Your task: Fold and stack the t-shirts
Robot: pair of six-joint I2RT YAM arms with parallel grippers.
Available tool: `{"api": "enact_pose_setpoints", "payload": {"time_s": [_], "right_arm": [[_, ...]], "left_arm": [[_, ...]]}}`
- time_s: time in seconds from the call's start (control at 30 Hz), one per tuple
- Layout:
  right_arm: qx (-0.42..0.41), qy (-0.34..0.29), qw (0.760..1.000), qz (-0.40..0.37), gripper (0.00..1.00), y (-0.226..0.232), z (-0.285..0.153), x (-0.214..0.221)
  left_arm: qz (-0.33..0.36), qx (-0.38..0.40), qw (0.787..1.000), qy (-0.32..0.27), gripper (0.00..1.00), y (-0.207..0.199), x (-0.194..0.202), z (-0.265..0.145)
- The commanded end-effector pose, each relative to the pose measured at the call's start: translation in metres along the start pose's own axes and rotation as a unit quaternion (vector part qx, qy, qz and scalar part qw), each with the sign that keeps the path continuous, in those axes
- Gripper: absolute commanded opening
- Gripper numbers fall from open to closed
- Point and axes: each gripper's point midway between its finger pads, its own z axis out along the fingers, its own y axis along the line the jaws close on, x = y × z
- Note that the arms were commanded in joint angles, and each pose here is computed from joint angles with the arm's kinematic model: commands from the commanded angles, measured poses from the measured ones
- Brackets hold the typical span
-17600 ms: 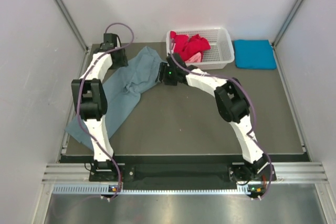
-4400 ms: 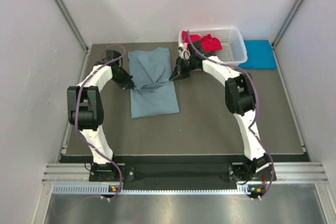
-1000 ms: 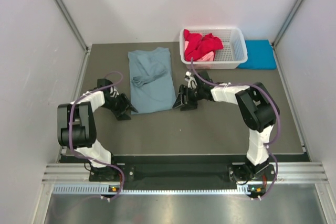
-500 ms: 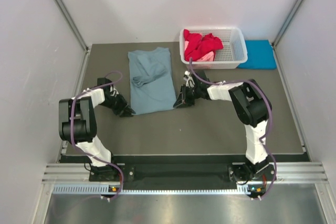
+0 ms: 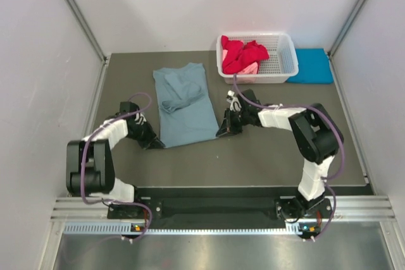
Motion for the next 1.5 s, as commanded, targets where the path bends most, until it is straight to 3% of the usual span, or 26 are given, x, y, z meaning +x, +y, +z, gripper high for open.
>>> {"api": "enact_pose_setpoints", "payload": {"time_s": [0.0, 0.13, 0.27, 0.3, 0.33, 0.43, 0.5, 0.57, 0.67, 0.8, 0.93, 1.47], "right_arm": [[0.006, 0.004, 1.0, -0.022, 0.0, 0.001, -0.027, 0.022], [0.018, 0.026, 0.999, -0.027, 0.0, -0.009, -0.045, 0.065], [0.047, 0.05, 0.997, -0.027, 0.0, -0.032, -0.062, 0.113], [0.053, 0.056, 0.997, -0.03, 0.01, -0.036, -0.065, 0.12], [0.07, 0.071, 0.995, -0.028, 0.02, -0.045, -0.069, 0.133], [0.11, 0.058, 0.99, -0.061, 0.13, -0.055, -0.08, 0.128], [0.135, 0.063, 0.986, -0.08, 0.26, -0.056, -0.093, 0.124], [0.155, 0.042, 0.981, -0.105, 0.3, -0.044, -0.107, 0.101], [0.175, 0.006, 0.974, -0.145, 0.41, -0.023, -0.12, 0.062], [0.179, -0.023, 0.966, -0.187, 0.43, 0.006, -0.116, 0.018], [0.229, -0.006, 0.952, -0.204, 0.41, 0.011, -0.084, -0.002], [0.283, -0.028, 0.935, -0.211, 0.33, 0.021, -0.014, -0.052]], "left_arm": [[0.001, -0.029, 1.0, -0.001, 0.0, 0.003, 0.038, -0.014], [-0.002, -0.017, 1.0, -0.011, 0.0, -0.002, 0.081, -0.029], [-0.045, -0.011, 0.999, 0.003, 0.03, 0.019, 0.122, -0.029], [-0.058, -0.008, 0.998, 0.006, 0.07, 0.021, 0.128, -0.03], [-0.061, 0.0, 0.998, 0.007, 0.24, 0.026, 0.136, -0.032], [-0.055, 0.02, 0.998, 0.01, 0.41, 0.022, 0.145, -0.042], [-0.037, 0.019, 0.999, -0.003, 0.46, 0.018, 0.142, -0.051], [-0.014, 0.031, 0.999, -0.028, 0.48, 0.002, 0.13, -0.068], [0.025, 0.07, 0.995, -0.061, 0.46, -0.031, 0.107, -0.083], [0.036, 0.1, 0.991, -0.079, 0.38, -0.061, 0.081, -0.083], [0.041, 0.128, 0.986, -0.094, 0.34, -0.087, 0.061, -0.083], [0.11, 0.106, 0.988, -0.011, 0.29, -0.111, 0.08, -0.041]]}}
